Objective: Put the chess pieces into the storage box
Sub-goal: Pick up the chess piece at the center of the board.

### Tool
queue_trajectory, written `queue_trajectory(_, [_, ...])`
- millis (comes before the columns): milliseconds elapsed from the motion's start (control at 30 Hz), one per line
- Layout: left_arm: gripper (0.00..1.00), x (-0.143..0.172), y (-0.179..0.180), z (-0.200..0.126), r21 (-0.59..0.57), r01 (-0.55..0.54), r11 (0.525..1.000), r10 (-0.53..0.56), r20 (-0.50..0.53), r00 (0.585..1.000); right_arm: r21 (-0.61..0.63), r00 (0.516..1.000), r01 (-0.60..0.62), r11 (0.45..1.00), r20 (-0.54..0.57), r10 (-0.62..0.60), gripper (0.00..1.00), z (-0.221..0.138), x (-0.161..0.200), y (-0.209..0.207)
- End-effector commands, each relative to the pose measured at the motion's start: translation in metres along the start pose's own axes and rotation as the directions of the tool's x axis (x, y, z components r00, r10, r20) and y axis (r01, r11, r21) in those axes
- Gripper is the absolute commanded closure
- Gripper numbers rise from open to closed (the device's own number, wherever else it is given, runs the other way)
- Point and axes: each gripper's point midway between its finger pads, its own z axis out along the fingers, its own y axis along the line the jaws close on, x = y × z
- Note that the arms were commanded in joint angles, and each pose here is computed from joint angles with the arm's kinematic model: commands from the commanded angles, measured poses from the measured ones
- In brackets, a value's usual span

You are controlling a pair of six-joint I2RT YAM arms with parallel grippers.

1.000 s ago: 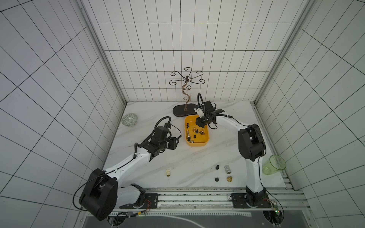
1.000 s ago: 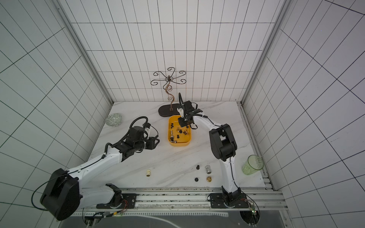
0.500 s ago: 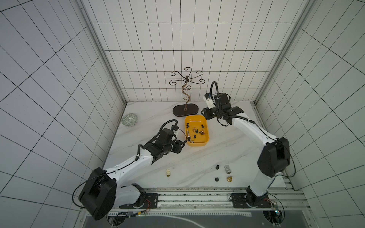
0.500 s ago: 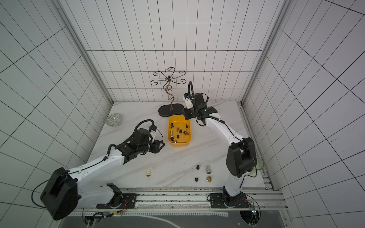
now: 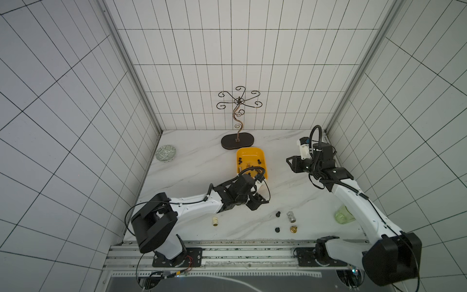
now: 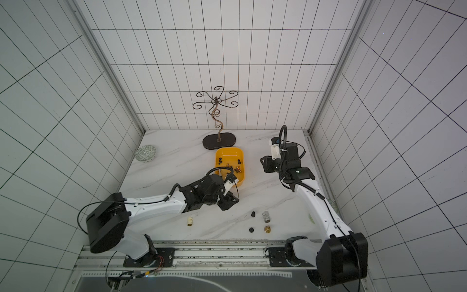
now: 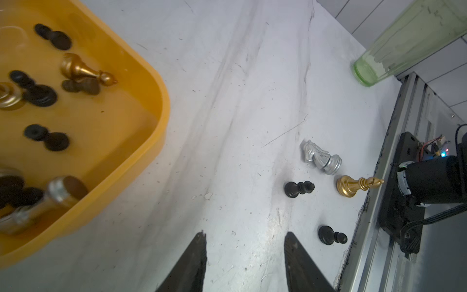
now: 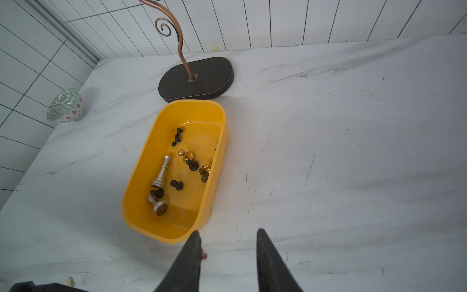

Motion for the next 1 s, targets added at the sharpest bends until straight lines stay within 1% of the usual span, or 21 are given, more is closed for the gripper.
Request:
queue_trajectory(0, [0.50,-0.013,-0.028,0.021,0.042,-0.118,0.992,0.117,0.014,0.993,-0.023,0.998,-0.044,0.999,-0.047,0.043,0.63,0.002,0.030,-0.005])
queue_trajectory(67, [0.49,-0.012,-0.039,0.035,0.063,-0.153,0.986,0.153,-0.005,0.988,-0.025,0.998,-0.051,0.998,-0.047,0.050,0.63,0.000,0.034,-0.006])
queue_trajectory(200, [0.49,-0.009,-0.045,0.054,0.075,-0.190,0.979,0.193,-0.043,0.980,-0.032,0.998,-0.053,0.998,-0.041,0.052,0.63,-0.004,0.032,-0.006])
queue_trajectory(300, [0.49,-0.006,-0.050,0.060,0.071,-0.231,0.970,0.236,-0.061,0.970,-0.032,0.998,-0.047,0.998,-0.037,0.046,0.63,-0.006,0.030,-0.006])
queue_trajectory(467, [0.48,0.007,-0.054,0.069,0.063,-0.267,0.962,0.272,-0.099,0.957,-0.035,0.998,-0.051,0.998,-0.041,0.049,0.63,-0.006,0.032,-0.008])
queue_trajectory(633, [0.48,0.017,-0.054,0.077,0.064,-0.271,0.960,0.278,-0.129,0.952,-0.040,0.998,-0.050,0.998,-0.034,0.048,0.63,-0.009,0.031,-0.006])
queue_trajectory(800, [0.48,0.023,-0.047,0.084,0.037,-0.271,0.962,0.273,-0.149,0.950,-0.038,0.998,-0.052,0.998,-0.041,0.051,0.63,-0.008,0.034,-0.007])
queue_trajectory(967, [0.52,0.026,-0.046,0.090,0.031,-0.266,0.963,0.267,-0.159,0.950,-0.037,0.998,-0.053,0.998,-0.039,0.052,0.63,-0.009,0.034,-0.007])
